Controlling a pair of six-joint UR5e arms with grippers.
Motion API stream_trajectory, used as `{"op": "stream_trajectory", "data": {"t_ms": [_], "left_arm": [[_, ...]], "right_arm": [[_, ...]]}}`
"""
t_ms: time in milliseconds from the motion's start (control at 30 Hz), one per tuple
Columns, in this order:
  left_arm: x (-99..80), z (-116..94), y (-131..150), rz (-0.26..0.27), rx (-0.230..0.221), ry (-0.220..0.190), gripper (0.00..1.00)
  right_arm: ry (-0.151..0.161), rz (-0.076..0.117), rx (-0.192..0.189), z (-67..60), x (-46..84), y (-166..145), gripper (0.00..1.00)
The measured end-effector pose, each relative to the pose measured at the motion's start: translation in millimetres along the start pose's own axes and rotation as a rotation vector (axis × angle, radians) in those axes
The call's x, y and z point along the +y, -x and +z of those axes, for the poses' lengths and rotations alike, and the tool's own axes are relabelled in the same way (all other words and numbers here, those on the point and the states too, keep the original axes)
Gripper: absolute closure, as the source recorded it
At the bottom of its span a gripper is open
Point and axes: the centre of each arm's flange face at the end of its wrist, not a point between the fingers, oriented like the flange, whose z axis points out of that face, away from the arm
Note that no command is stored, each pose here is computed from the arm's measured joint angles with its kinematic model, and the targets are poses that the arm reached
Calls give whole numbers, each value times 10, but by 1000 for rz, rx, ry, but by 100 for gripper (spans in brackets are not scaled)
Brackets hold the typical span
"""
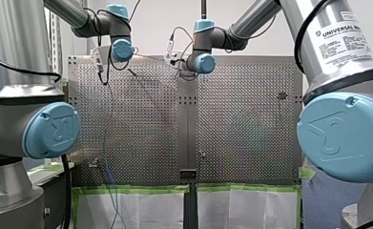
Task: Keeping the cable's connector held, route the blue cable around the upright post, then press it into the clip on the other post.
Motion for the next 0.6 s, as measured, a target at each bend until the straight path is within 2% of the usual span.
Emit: {"op": "stream_trajectory", "data": {"t_ms": [267,433,600], "left_arm": [[154,289,47,24,-18,1,100],[231,579,58,28,-16,0,100],[321,930,22,37,-17,-2,100]], "right_arm": [[-18,8,76,208,-21,-365,100],[-24,17,121,316,-27,-577,100],[-24,19,130,356,-25,-590,100]]}}
